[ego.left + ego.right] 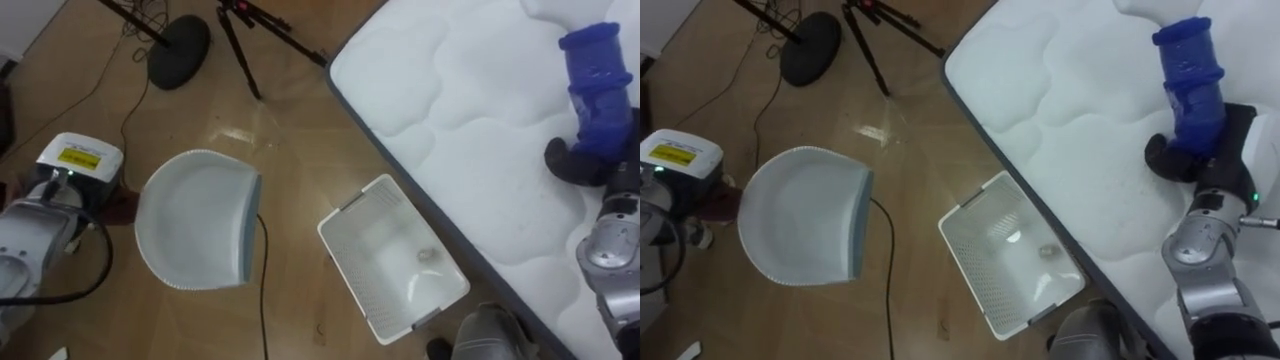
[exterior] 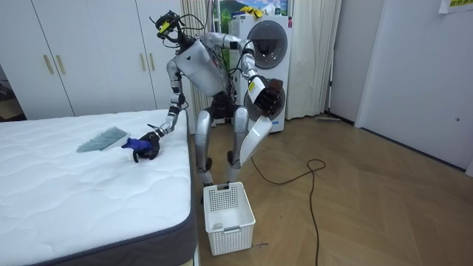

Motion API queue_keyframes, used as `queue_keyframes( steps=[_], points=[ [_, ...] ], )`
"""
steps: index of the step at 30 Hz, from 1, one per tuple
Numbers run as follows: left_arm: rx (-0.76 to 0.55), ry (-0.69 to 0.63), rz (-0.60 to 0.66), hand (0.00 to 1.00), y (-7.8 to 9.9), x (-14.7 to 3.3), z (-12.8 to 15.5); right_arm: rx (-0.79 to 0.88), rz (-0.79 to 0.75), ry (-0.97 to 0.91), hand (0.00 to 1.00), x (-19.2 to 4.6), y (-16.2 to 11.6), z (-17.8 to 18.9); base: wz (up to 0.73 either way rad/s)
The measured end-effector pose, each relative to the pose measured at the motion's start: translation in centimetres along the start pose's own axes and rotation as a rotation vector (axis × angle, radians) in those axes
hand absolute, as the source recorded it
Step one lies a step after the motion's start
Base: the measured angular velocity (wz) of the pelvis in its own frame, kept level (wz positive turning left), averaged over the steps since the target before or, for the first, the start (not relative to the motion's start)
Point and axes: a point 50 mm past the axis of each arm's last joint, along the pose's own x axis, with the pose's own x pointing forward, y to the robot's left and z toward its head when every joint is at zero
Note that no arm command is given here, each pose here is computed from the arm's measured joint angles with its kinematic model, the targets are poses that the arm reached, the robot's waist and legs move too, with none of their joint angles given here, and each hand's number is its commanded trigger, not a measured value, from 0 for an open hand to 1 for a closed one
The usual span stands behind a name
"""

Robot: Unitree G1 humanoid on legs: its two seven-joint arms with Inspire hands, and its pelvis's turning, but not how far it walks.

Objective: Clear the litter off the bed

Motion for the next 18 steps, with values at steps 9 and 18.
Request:
queue_keyframes(
  steps=[9,18],
  points=[
    [-0.054,-0.042,0.036,1.0,0.8,-0.2,0.6,0.002,0.01,-0.009,0.0,0.0,0.1,0.1,-0.04],
    [-0.158,-0.122,0.069,1.0,0.8,-0.7,1.8,-0.009,0.016,0.052,0.0,-1.1,-0.4,-1.9,0.02]
  ],
)
